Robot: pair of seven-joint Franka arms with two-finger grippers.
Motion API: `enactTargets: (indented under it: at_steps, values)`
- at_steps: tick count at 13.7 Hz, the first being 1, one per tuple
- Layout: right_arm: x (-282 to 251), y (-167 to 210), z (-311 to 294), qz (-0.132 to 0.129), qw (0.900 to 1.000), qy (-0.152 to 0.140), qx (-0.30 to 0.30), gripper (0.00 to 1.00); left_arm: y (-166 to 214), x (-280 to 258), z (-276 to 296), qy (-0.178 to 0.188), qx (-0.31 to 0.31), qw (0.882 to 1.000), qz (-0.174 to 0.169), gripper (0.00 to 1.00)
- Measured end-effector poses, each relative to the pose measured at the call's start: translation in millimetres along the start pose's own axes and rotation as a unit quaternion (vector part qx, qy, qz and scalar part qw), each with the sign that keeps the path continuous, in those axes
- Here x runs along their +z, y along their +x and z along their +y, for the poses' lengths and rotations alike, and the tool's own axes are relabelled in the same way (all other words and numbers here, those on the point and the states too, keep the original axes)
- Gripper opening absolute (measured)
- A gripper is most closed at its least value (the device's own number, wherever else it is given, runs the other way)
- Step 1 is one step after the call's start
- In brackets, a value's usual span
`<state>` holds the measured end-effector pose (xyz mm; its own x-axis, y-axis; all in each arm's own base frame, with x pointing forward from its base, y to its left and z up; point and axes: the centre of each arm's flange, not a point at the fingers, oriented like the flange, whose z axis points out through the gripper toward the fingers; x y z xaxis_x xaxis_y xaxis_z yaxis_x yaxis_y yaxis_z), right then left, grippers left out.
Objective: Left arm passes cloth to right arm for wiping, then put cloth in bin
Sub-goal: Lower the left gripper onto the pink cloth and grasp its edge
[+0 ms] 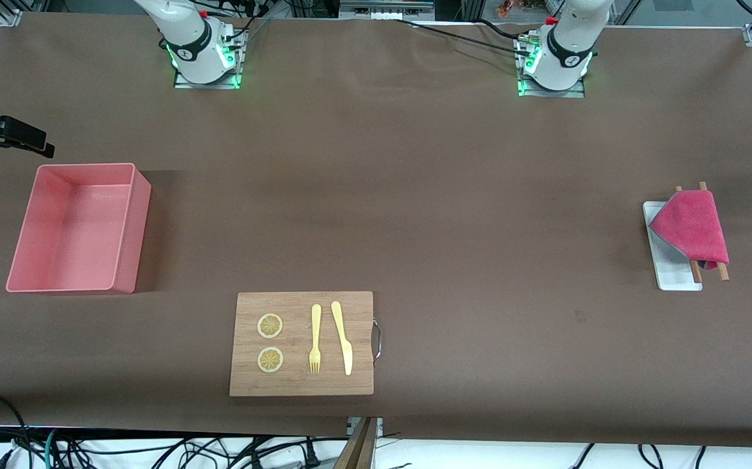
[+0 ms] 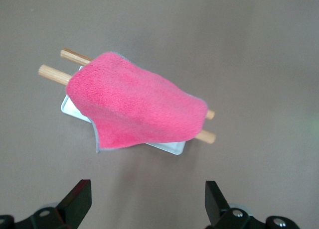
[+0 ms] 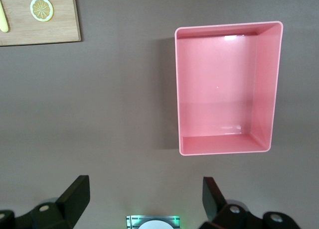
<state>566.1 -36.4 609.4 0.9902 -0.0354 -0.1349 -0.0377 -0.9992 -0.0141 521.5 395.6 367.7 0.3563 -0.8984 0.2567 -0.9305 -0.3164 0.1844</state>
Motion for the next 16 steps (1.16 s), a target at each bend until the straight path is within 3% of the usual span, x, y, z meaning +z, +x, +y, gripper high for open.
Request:
enactTargets:
  at_steps: [3,6,10,16]
  values:
    - [3,3,0,0.0,1.0,0.0,-0.001,1.0,-3,25,-12,-0.001,0.042,0.999,0.015,1.0]
    - [4,4,-1,0.0,1.0,0.0,-0.002,1.0,27,5,-18,0.01,0.069,0.998,-0.007,1.0]
    - [5,5,-1,-0.001,1.0,0.0,-0.002,1.0,15,9,-19,0.011,0.104,0.994,-0.014,1.0]
    - [9,11,0,0.004,1.0,-0.003,0.0,1.0,-65,60,-17,0.055,0.143,0.984,0.087,1.0]
